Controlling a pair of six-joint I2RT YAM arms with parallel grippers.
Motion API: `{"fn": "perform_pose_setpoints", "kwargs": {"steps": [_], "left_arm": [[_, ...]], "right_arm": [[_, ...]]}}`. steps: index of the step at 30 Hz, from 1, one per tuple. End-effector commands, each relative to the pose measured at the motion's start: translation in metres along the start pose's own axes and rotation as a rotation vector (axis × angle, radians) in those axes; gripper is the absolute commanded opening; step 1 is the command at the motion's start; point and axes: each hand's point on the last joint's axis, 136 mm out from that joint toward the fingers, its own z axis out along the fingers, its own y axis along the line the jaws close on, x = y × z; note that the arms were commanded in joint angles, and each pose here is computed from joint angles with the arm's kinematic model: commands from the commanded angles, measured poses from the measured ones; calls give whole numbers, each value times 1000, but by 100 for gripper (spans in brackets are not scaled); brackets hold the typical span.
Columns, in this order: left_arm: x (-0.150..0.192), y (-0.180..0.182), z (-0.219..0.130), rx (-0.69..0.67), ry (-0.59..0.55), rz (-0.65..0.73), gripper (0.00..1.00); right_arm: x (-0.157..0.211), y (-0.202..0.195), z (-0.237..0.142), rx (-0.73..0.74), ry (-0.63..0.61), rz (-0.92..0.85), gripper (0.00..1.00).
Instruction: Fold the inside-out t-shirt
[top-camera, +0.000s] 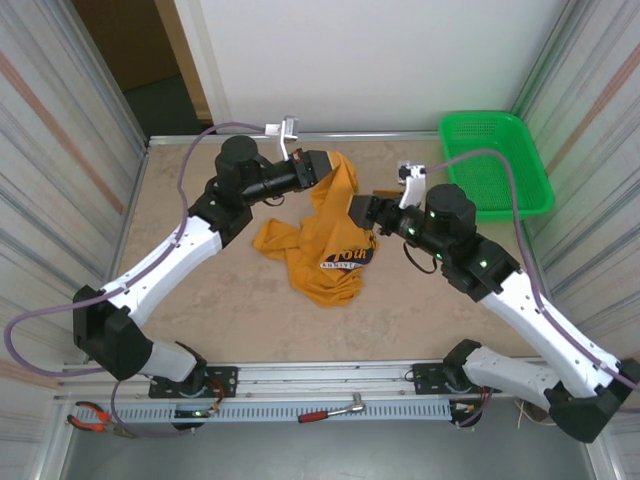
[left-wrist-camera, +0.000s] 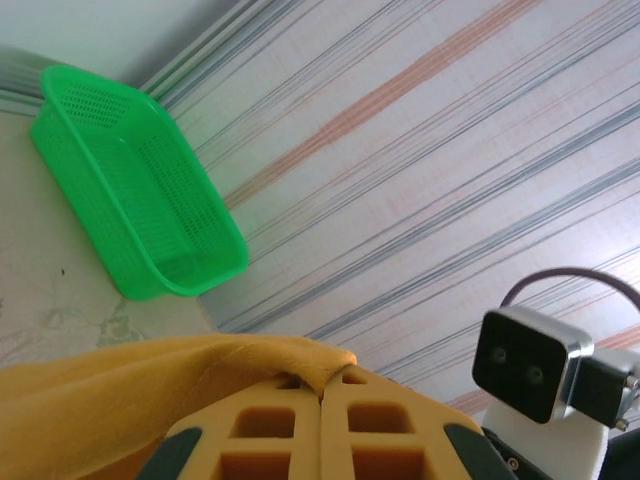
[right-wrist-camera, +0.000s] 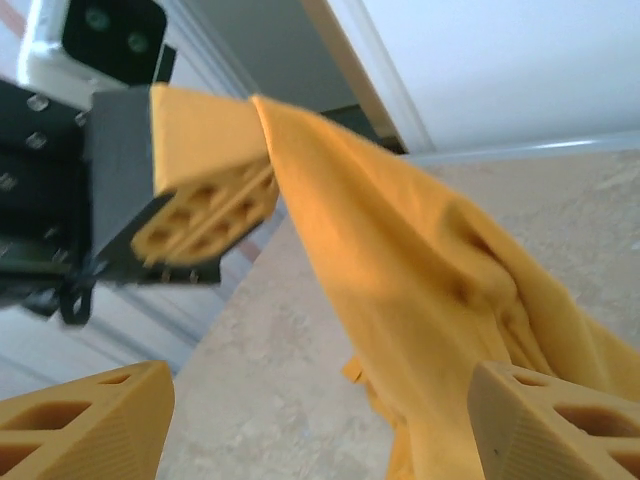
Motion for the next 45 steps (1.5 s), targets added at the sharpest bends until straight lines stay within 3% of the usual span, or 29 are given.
{"fn": "perform_pose_setpoints", "kwargs": {"steps": [1,3,5,7,8,9,10,12,15,19,26,32,41,45], "left_arm": [[-11,-36,-8,43,-56,18,0],[-9,-41,-7,48,-59,18,0],[-10,-45,-8,46,-65,19,0],[-12,-45,-9,36,-74,17,0],[-13,-44,-11,22,-80,20,0],[-15,-40,-13,3,-82,23,0],[-17,-35,-15,-18,-85,29,0],[-21,-22,-21,-69,-89,60,2],[-25,4,-34,-165,-75,124,36],[-11,35,-49,-273,-55,246,53],[33,59,-48,-283,-1,395,59],[46,57,-23,-239,28,485,62],[35,79,8,-296,14,518,65],[21,81,20,-252,-7,507,63]], "right_arm": [[6,-22,32,145,13,-41,77],[7,-27,47,179,22,-52,75],[7,-31,57,194,22,-69,64],[7,-35,60,195,27,-72,27],[7,-36,58,181,31,-69,13],[5,-35,55,150,32,-62,4],[5,-34,51,104,39,-53,1],[1,-26,42,-32,49,-39,0],[-3,-18,25,-183,76,-25,0],[-1,-17,14,-270,131,-18,0],[4,-17,20,-312,165,12,0],[5,-15,24,-333,173,37,0],[7,-11,19,-351,181,43,0],[15,-14,15,-344,193,43,0]]}}
